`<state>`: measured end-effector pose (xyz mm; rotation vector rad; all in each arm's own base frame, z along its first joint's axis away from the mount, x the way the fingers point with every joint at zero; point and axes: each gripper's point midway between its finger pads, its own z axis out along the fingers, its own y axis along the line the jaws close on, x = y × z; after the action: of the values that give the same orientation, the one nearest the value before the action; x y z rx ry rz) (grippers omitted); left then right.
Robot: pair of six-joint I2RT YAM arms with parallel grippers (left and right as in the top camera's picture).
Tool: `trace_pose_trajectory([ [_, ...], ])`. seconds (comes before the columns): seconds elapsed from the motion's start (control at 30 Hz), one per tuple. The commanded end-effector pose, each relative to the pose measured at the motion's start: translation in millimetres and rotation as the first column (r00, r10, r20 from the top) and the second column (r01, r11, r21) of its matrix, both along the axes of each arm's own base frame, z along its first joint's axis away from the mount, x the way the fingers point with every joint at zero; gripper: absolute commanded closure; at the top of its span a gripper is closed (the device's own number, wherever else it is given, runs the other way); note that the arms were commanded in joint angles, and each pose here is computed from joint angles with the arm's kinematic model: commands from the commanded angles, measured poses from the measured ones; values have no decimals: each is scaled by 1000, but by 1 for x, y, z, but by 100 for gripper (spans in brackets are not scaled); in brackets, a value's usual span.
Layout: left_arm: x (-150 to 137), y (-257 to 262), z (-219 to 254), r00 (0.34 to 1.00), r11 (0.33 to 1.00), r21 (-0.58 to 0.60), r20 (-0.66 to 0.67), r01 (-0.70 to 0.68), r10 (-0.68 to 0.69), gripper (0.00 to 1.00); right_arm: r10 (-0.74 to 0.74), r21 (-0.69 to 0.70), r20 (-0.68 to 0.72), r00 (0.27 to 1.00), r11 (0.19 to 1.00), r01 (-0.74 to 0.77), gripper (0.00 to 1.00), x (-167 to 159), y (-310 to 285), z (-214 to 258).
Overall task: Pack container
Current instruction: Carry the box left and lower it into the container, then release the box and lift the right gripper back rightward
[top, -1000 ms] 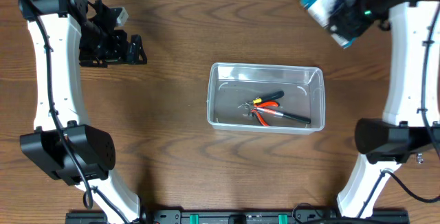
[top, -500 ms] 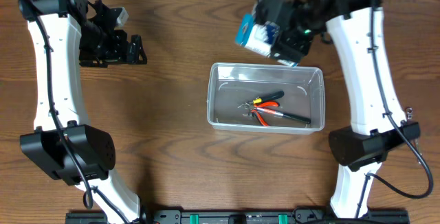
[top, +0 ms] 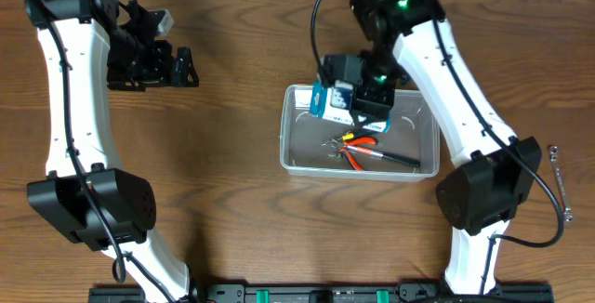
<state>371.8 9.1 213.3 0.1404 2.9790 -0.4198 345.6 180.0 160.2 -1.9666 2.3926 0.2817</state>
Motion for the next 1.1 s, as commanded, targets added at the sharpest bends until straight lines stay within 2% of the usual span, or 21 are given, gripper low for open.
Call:
trace_pose_trajectory([
  [0.0,0,1,-2,1000,1000,8,-9,5,-5,2,39,-5,-27,999,999,-39,22,-12,6,-13],
  [0.43,0,1,-2,1000,1000,8,-9,5,-5,2,38,-30,-85,996,999,-41,16,-24,1,-81],
  [0.6,0,1,-2,1000,1000,7,-9,5,-5,2,4,-30,-77,997,1000,-6,9,-21,3,-85],
  [0.7,0,1,-2,1000,1000,8,-9,5,-5,2,-53,-20,-46,998,998,52,1,-11,7,-80],
  [0.93,0,1,-2,1000,1000,8,-9,5,-5,2,-223,41,52,973,974,221,1,17,18,-37],
  [1.07,0,1,-2,1000,1000,8,-9,5,-5,2,-379,41,176,909,925,377,1,35,2,11],
])
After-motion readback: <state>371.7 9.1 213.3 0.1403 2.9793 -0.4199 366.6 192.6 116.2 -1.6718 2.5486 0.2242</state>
